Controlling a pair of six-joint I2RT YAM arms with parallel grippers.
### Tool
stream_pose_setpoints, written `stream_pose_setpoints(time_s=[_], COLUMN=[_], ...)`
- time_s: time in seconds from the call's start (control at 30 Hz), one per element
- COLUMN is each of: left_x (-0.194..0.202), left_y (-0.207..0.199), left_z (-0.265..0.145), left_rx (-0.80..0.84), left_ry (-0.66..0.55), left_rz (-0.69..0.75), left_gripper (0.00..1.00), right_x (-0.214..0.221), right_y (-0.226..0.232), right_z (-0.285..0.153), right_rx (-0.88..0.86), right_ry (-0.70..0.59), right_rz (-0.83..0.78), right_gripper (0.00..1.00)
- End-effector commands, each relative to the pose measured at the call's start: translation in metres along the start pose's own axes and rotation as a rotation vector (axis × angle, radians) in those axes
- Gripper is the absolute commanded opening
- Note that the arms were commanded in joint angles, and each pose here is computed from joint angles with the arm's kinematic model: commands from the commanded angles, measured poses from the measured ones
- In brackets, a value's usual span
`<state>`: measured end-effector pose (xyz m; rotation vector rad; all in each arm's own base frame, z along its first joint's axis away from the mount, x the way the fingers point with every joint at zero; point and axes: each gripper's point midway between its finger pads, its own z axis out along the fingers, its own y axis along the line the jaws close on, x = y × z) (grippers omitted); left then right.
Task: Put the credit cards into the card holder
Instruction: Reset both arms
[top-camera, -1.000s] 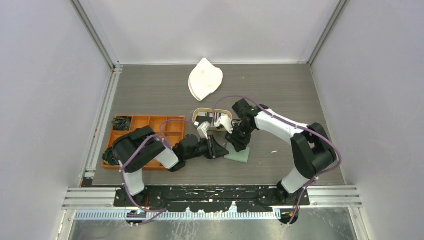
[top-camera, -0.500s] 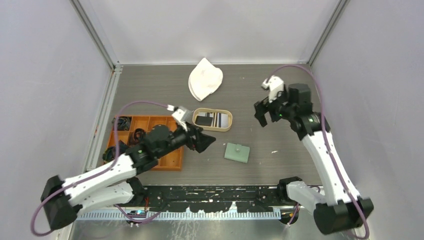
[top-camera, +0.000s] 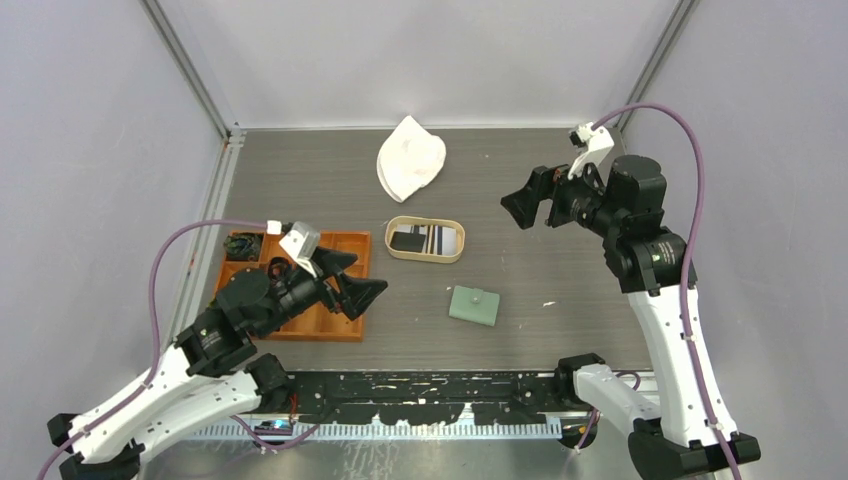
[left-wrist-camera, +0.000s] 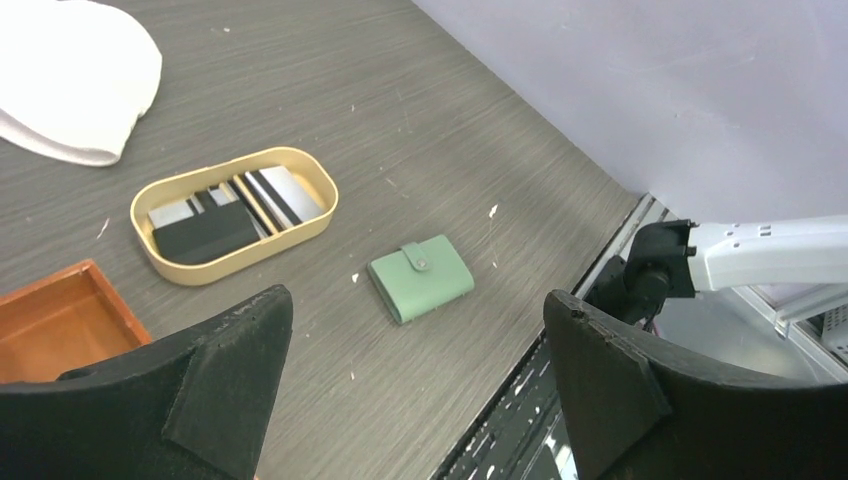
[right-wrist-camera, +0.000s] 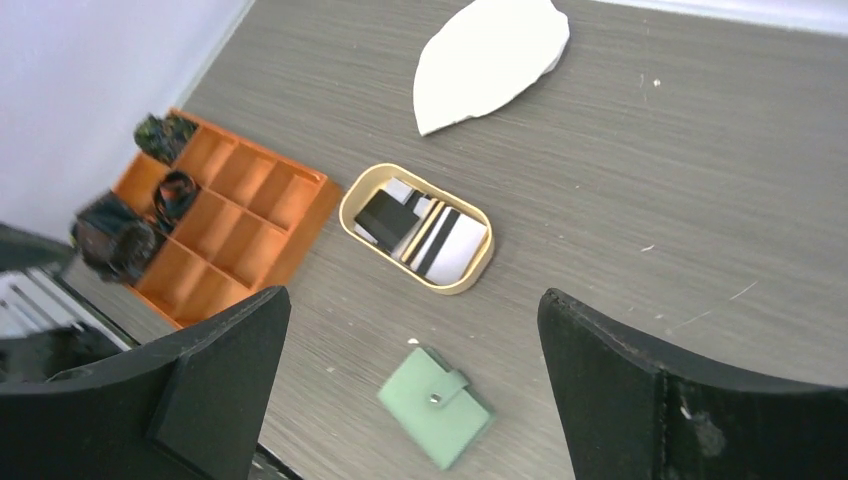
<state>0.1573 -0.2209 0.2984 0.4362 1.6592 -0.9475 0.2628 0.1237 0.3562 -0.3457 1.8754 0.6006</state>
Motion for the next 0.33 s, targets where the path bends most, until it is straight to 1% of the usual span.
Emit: stream_pose_setpoints(time_s=[0.0,0.07,0.17,0.3], left_x=[-0.004,-0.005,-0.003,0.003], left_y=[0.000,0.000,0.002,0.007], left_z=[-0.016,-0.021,-0.025,-0.026], left_rx=[-0.003,-0.003,-0.010,-0.023], left_ry=[0.001,-0.008,-0.021,-0.020], left_rz=[-0.005,-0.009,-0.018,-0.021], left_gripper=[0.96,0.96,0.98,0.99], right_x=[-0.029,-0.030,-0.025,-0.019], right_y=[-0.003,-0.005,-0.002,-0.003], right_z=[-0.005,-0.003,0.001,0.006], right_rx=[0.066,0.070,0.032,0.010], right_ry=[-0.111,-0.114,-0.097,-0.087], right_rz=[0.171,0.171,0.147,0.158], right_gripper=[0.99,0.99,0.99,0.99])
